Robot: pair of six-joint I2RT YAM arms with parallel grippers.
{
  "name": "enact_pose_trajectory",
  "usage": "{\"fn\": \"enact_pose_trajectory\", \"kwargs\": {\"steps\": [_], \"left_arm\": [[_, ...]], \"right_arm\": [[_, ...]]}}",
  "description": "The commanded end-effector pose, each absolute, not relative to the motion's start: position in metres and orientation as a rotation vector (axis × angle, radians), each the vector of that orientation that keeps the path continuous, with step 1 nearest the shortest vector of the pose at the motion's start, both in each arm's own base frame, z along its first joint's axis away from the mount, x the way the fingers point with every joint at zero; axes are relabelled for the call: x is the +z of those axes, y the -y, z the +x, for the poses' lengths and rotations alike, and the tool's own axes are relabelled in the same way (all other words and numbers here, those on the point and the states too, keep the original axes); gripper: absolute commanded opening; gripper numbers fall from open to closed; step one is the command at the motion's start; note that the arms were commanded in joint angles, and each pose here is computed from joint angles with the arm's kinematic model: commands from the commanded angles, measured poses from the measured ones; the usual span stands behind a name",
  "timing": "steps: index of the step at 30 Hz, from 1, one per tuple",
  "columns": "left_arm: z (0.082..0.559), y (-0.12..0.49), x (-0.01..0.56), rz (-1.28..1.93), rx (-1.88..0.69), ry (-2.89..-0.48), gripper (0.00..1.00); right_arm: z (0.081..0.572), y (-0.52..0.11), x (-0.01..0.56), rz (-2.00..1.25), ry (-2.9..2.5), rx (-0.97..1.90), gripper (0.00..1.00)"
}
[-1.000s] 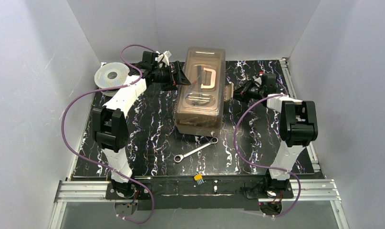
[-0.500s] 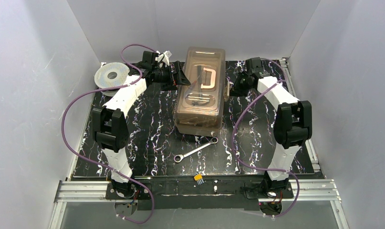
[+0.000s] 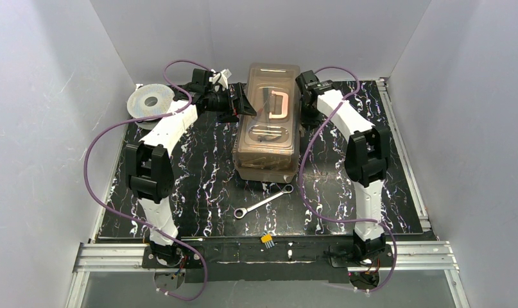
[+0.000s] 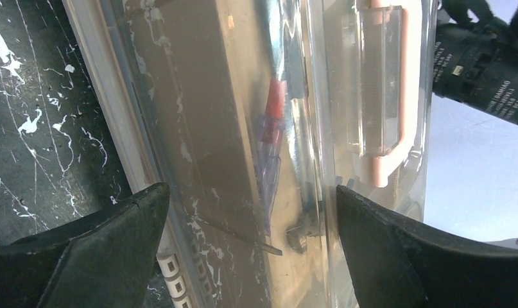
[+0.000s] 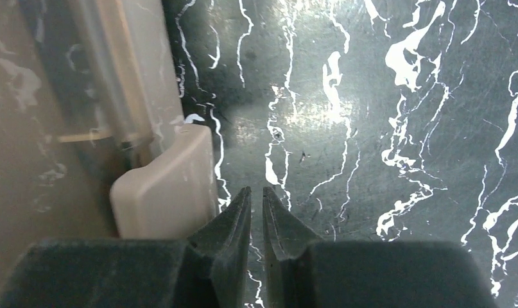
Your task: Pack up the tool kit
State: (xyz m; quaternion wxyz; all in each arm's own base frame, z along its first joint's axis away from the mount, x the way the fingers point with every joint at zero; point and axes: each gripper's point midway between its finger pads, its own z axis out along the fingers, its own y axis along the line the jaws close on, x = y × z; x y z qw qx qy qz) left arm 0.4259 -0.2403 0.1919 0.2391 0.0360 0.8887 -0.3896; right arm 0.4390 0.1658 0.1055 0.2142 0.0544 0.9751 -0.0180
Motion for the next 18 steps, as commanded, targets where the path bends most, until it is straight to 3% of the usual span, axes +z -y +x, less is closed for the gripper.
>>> {"fn": "enact_pose_trajectory", "kwargs": {"steps": [1, 18], "left_arm": [[0.422, 0.231, 0.161, 0.084, -0.984, -2.537, 0.98], [0.419, 0.237, 0.151, 0.1, -0.989, -2.569, 0.98]], "right_arm": [[0.437, -0.194, 0.099, 0.106, -2.715, 0.006, 0.21], [0.45, -0.27, 0.137, 0.04, -2.453, 0.696, 0.2]]}}
